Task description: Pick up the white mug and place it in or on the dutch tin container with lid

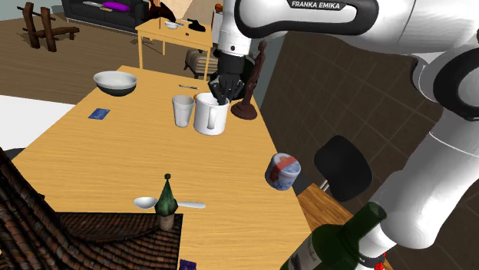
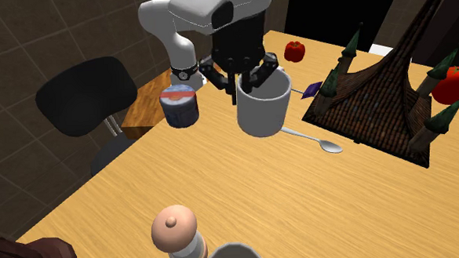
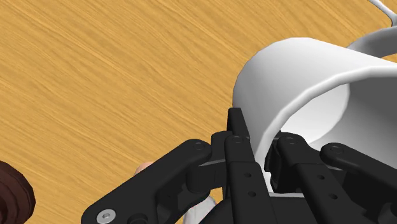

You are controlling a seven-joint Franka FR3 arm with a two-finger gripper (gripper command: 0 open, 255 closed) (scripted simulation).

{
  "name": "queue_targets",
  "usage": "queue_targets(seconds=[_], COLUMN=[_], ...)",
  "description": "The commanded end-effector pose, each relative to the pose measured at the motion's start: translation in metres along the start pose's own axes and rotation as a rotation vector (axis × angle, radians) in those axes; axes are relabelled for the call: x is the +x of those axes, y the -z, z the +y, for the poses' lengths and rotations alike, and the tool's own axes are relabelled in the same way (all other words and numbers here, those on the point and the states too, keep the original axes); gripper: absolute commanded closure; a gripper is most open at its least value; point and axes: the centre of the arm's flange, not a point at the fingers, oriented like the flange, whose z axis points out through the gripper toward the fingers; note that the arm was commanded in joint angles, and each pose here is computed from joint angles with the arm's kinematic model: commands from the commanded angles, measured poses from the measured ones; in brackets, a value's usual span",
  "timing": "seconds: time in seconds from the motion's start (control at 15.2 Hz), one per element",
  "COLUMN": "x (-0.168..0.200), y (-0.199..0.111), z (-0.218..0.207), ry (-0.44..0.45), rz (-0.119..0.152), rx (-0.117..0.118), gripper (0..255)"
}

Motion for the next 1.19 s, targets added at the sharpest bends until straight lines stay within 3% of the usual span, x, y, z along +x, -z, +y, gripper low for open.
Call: queue_targets(seconds=[0.0, 1.12], x=[-0.02, -0.183], y=[-0.002, 0.0], z=[0.02, 0.175], ry=[0.0, 0.0], rz=[0.001, 0.001], rx=[0.0, 0.0], gripper=[255, 255])
